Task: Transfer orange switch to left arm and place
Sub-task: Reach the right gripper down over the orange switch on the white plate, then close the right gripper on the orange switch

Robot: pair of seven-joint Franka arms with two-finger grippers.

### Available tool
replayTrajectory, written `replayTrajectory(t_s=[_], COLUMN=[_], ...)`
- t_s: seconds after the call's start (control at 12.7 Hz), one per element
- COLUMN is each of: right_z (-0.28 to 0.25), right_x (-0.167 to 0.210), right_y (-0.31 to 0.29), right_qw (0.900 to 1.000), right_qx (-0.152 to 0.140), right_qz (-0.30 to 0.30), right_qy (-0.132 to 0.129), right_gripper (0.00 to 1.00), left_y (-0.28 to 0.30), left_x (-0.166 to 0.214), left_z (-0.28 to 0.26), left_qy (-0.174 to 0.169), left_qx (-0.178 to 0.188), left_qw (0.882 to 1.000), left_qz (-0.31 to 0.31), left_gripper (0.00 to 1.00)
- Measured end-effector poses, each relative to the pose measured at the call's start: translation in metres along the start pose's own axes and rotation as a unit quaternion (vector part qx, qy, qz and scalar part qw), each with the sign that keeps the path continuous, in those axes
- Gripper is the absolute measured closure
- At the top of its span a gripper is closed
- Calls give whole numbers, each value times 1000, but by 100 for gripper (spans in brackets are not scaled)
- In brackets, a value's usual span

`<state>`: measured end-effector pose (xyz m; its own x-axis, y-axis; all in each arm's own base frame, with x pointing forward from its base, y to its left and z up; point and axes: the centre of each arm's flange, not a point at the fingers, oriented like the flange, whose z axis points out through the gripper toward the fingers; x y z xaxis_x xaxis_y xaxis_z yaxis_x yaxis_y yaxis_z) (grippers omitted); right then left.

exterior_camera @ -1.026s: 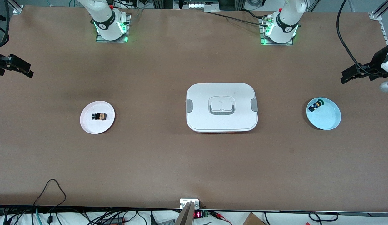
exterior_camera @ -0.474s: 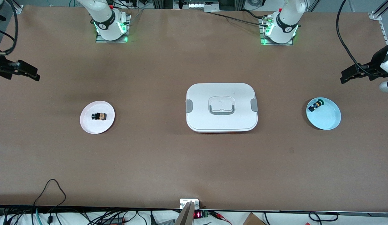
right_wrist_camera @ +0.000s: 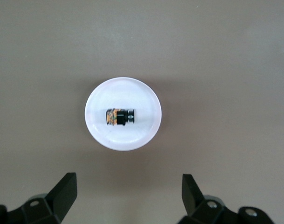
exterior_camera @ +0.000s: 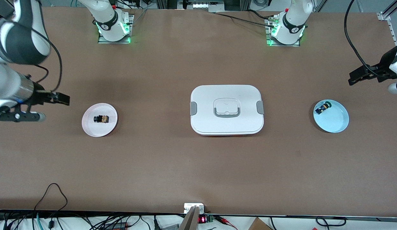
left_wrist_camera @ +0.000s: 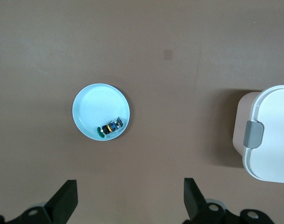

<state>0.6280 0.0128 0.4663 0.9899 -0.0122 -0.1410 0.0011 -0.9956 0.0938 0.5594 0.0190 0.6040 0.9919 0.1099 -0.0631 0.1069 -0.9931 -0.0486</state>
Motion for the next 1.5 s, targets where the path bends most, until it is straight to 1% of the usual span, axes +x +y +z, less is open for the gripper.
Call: replayTrajectory(t_s=[0.16,0.32,0.47,0.63,0.79,0.87,0.95,1.26,1.5], right_z=[39,78,120,163,195,206,215,241,259], right_x=[15,19,15,5,-5,-10,-13,-13,-11], right_y=[2,8,13,7,4,3,2,-14,-22], right_qw=[1000,1000,999,999,998,998,998,998,999], right_qx=[2,21,36,39,40,41,41,42,43], right_qz=[7,20,32,32,33,33,33,22,15], right_qy=[-7,-10,4,17,34,41,42,28,24], right_gripper=[0,0,0,0,0,0,0,0,0], left_y=[0,0,0,0,0,0,0,0,0], left_x=[0,2,4,6,6,6,6,6,6], left_z=[1,3,8,10,10,10,10,11,11], left_qy=[-1,-3,-7,-10,-10,-10,-10,-11,-11], left_qx=[0,0,0,0,0,0,0,0,0], left_qw=[1000,1000,1000,1000,1000,1000,1000,1000,1000], left_qz=[0,0,1,1,1,1,1,1,1], left_gripper=[0,0,0,0,0,0,0,0,0])
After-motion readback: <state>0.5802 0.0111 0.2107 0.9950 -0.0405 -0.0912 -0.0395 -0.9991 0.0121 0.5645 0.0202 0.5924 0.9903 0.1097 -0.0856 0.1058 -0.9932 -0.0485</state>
